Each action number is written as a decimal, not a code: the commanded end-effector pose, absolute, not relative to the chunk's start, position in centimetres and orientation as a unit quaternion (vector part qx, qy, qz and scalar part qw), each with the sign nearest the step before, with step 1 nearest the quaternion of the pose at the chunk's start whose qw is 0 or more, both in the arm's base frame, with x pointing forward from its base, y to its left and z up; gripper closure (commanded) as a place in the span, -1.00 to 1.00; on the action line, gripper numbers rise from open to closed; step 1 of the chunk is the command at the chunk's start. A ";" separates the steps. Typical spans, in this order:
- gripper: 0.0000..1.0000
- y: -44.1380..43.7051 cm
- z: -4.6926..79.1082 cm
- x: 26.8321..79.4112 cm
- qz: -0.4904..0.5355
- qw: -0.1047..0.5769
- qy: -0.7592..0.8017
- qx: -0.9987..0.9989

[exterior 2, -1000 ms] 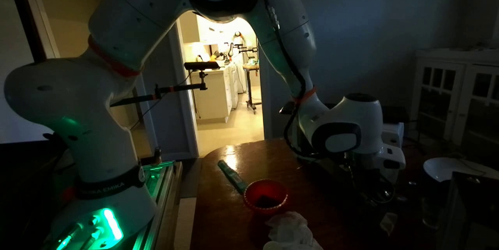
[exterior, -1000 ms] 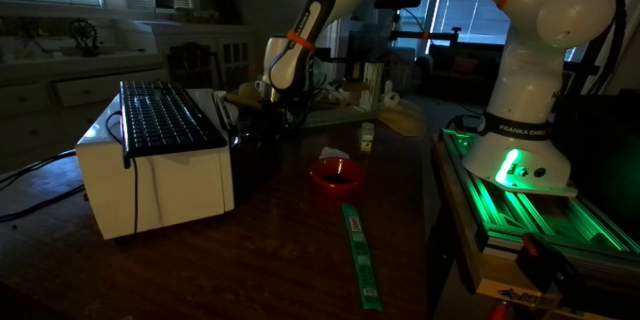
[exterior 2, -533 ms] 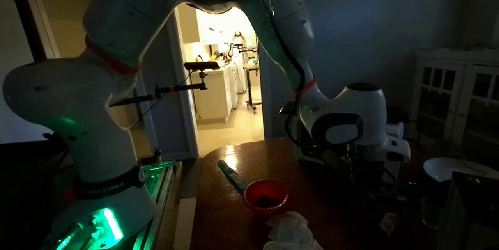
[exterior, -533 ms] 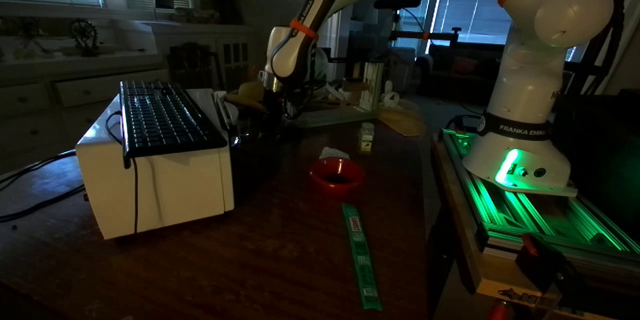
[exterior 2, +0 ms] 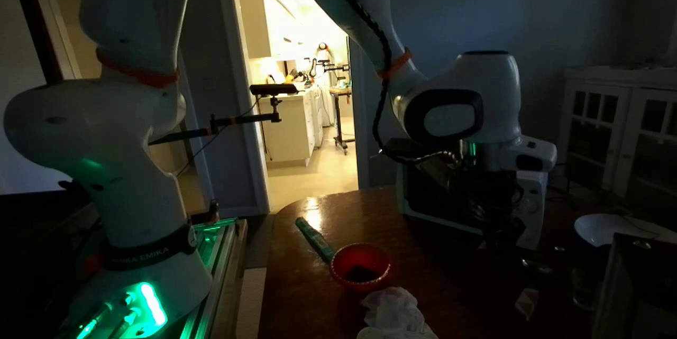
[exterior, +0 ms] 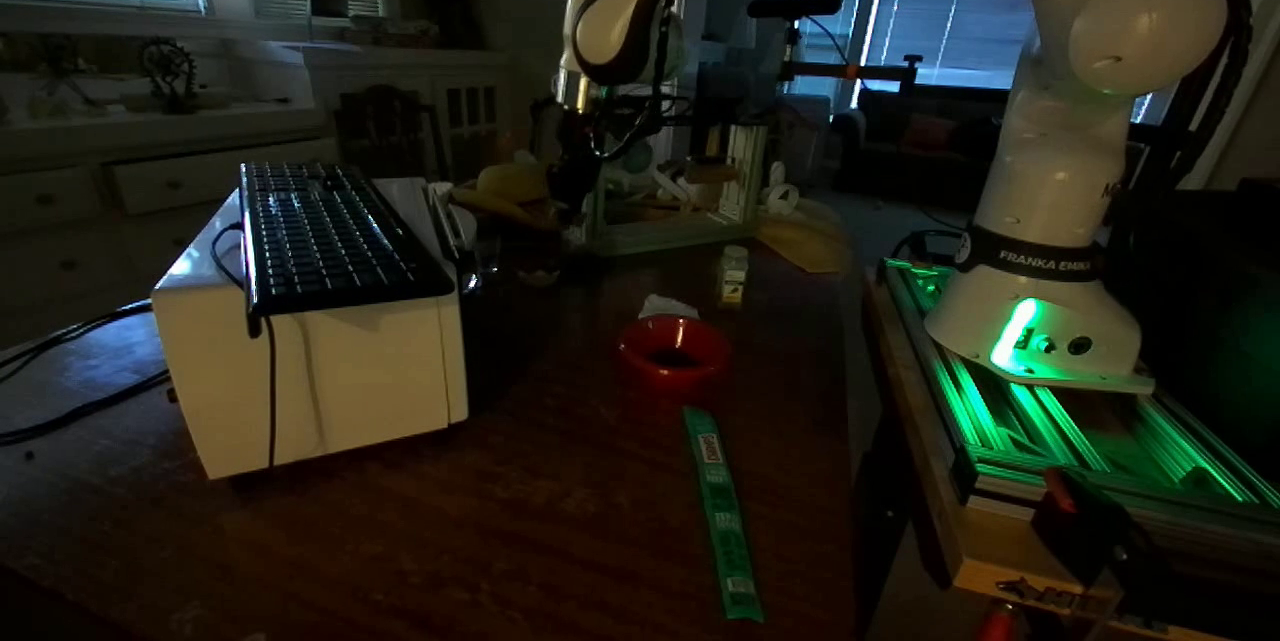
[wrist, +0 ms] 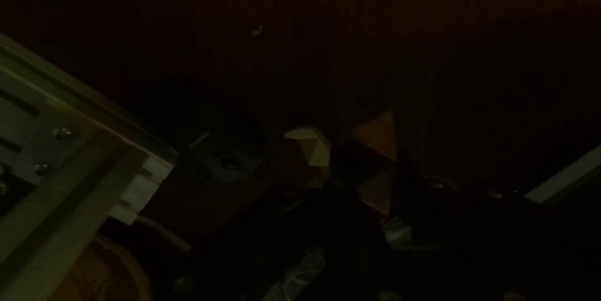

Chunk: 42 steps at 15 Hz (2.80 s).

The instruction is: Move the brown object to the right.

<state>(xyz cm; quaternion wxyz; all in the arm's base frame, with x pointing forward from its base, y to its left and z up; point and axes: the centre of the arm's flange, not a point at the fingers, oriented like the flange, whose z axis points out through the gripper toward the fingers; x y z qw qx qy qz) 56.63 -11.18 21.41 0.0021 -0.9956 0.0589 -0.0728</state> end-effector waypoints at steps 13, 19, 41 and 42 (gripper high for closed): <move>0.88 -13.7 31.2 48.0 -0.094 -0.009 0.135 -0.986; 0.88 -17.1 27.3 43.6 -0.140 -0.026 0.239 -0.960; 0.88 -31.1 15.7 40.3 -0.054 0.002 0.632 -0.773; 0.88 -31.8 15.4 40.6 -0.052 0.008 0.645 -0.763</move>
